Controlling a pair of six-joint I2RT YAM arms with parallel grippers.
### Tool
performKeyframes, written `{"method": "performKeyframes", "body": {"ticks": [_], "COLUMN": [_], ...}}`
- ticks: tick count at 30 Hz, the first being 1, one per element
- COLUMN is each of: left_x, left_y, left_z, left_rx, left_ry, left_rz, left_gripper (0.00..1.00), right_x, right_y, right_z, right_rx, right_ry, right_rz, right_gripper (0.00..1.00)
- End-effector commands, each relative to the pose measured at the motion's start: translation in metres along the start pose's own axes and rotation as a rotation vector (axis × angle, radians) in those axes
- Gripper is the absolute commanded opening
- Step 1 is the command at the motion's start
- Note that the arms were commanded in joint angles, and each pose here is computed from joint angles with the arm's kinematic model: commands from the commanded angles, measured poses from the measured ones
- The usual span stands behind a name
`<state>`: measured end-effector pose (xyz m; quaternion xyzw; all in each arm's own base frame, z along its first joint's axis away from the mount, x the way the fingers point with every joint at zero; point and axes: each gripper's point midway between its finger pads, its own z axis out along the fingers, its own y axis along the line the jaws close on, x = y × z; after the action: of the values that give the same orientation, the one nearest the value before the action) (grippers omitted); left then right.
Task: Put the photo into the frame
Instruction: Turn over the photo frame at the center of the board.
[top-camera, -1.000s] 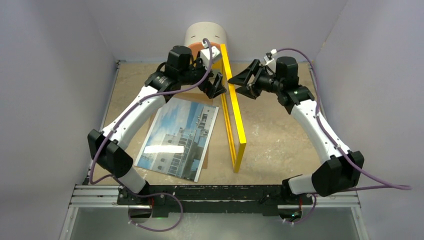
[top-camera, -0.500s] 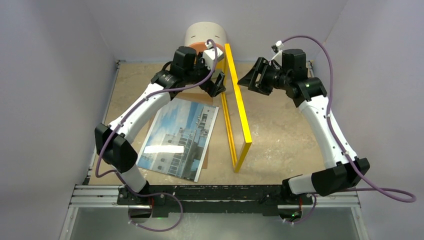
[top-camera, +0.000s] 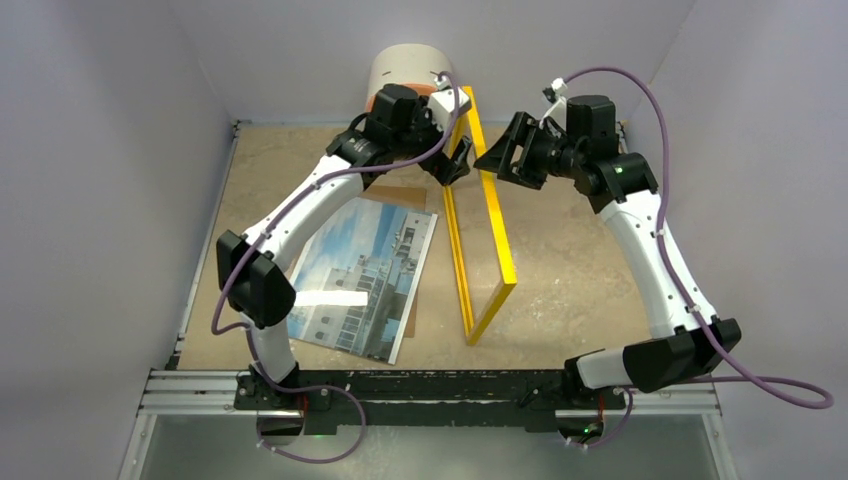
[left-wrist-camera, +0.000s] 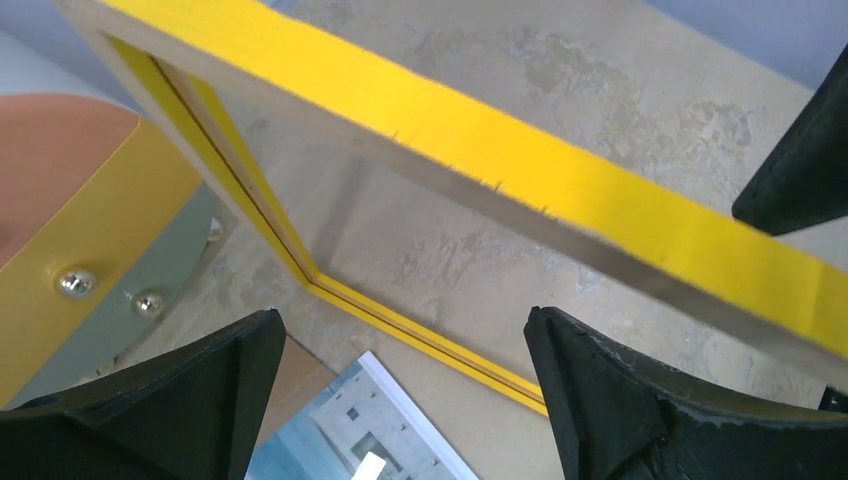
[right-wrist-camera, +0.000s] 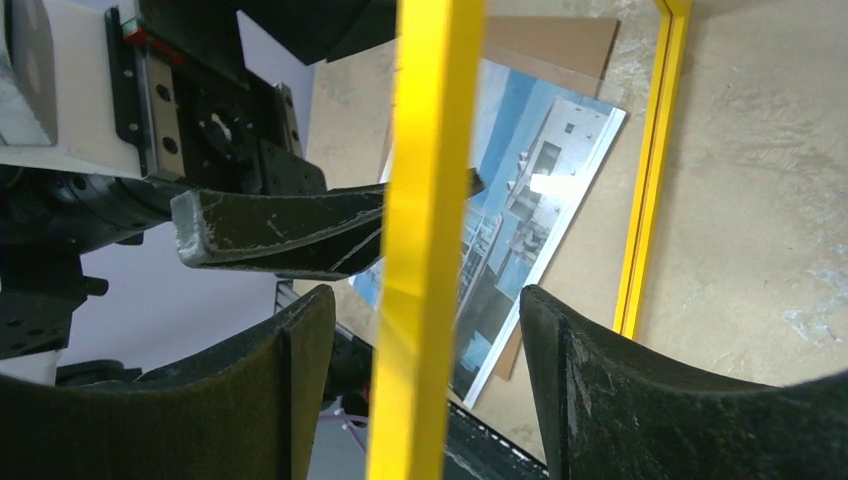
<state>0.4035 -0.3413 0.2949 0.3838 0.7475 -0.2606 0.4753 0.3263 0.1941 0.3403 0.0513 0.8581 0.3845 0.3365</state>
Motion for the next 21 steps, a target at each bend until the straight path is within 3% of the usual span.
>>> {"method": "performKeyframes", "body": {"ticks": [1,5,8,16,21], "left_x": [-0.02,-0.024,-0.023,0.019,0.076], "left_y": [-0.003,-0.006,-0.006,0.003,0.012], "left_z": [0.007,0.012,0.013,0.004,-0.003], "left_rx": [-0.004,-0.002,-0.008,-0.077,-0.123], "left_ry": [-0.03,-0.033,-0.029,0.059,0.164], "left_rz": [0.006,0.011,0.011,0.063,0.16], "left_gripper": [1.0,1.0,1.0,1.0,1.0], "right_x": [0.001,0.003,0.003,0.013,0.02], "right_y": [0.016,0.013,-0.002,-0.068,-0.099], "right_z": [-0.016,-0.02,-0.022,-0.024,-0.028], "right_rx": [-0.063,-0.038,0.042,0.325,0.444], "right_ry": [-0.008,-0.004,-0.005,-0.024,-0.023], "right_rz": [-0.03,-0.049,-0.073,-0.114,-0.149], "right_gripper": [0.71,0.71,0.65,0.33,0.22]}}
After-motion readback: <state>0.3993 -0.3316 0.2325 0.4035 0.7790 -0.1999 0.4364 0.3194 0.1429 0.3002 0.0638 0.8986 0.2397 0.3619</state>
